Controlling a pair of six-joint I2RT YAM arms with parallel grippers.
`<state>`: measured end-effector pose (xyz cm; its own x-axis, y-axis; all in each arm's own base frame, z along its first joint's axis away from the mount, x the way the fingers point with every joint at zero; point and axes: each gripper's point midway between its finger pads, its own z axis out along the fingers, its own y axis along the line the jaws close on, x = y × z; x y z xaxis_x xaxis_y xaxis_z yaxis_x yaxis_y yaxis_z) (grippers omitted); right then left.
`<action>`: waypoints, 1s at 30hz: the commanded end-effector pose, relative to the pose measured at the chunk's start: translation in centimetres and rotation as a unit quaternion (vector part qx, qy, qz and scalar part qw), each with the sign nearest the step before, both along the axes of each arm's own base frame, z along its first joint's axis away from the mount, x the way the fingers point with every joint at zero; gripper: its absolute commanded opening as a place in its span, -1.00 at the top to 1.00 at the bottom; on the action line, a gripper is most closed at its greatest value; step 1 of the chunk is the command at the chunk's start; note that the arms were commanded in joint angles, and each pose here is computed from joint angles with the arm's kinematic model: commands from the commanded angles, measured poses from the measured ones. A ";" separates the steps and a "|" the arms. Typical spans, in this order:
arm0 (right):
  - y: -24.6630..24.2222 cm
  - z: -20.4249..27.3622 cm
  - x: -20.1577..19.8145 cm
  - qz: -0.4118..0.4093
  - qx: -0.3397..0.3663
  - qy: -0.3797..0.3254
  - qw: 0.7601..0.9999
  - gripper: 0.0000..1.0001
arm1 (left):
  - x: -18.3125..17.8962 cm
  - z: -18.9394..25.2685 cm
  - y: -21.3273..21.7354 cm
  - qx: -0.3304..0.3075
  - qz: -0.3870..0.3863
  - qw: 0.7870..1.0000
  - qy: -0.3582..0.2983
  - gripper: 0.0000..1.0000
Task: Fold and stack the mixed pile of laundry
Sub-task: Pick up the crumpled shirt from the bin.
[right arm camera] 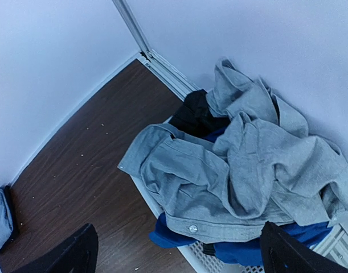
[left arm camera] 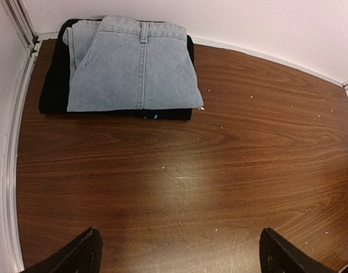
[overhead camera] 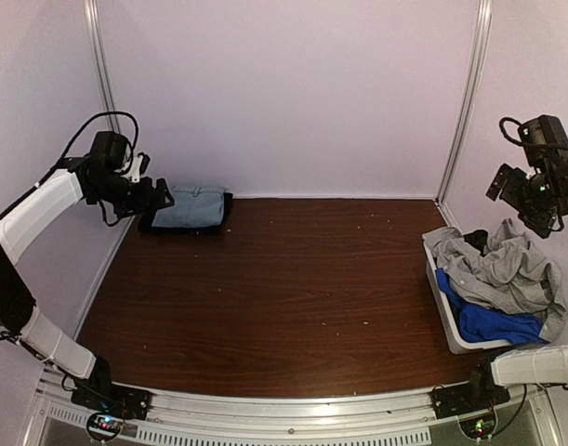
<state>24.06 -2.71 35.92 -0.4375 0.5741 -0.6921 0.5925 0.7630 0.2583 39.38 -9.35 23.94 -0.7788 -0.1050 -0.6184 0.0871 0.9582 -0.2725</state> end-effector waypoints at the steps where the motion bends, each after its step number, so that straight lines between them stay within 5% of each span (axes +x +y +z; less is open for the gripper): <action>1: -1.9 -4.3 -4.0 -0.086 0.019 0.065 0.994 -1.00 | -0.9 1.1 -0.5 -0.012 -0.009 1.000 -0.021 -0.95; 11: -4.2 -10.2 -5.7 -0.188 -0.002 0.125 0.974 -1.00 | -1.7 0.9 0.1 -0.015 0.013 0.999 -0.025 -0.95; 23: -8.5 -17.1 -2.7 -0.217 0.003 0.190 0.957 -1.00 | -0.8 0.9 0.5 -0.014 0.036 0.999 -0.022 -0.95; 27: -10.4 -18.5 -1.5 -0.218 0.024 0.182 0.959 -0.76 | -0.7 0.9 0.8 -0.011 0.044 0.999 -0.022 -0.95; 30: -11.0 -18.8 0.4 -0.196 0.088 0.142 0.966 -0.18 | -0.8 0.8 1.8 0.001 0.072 0.997 -0.021 -0.95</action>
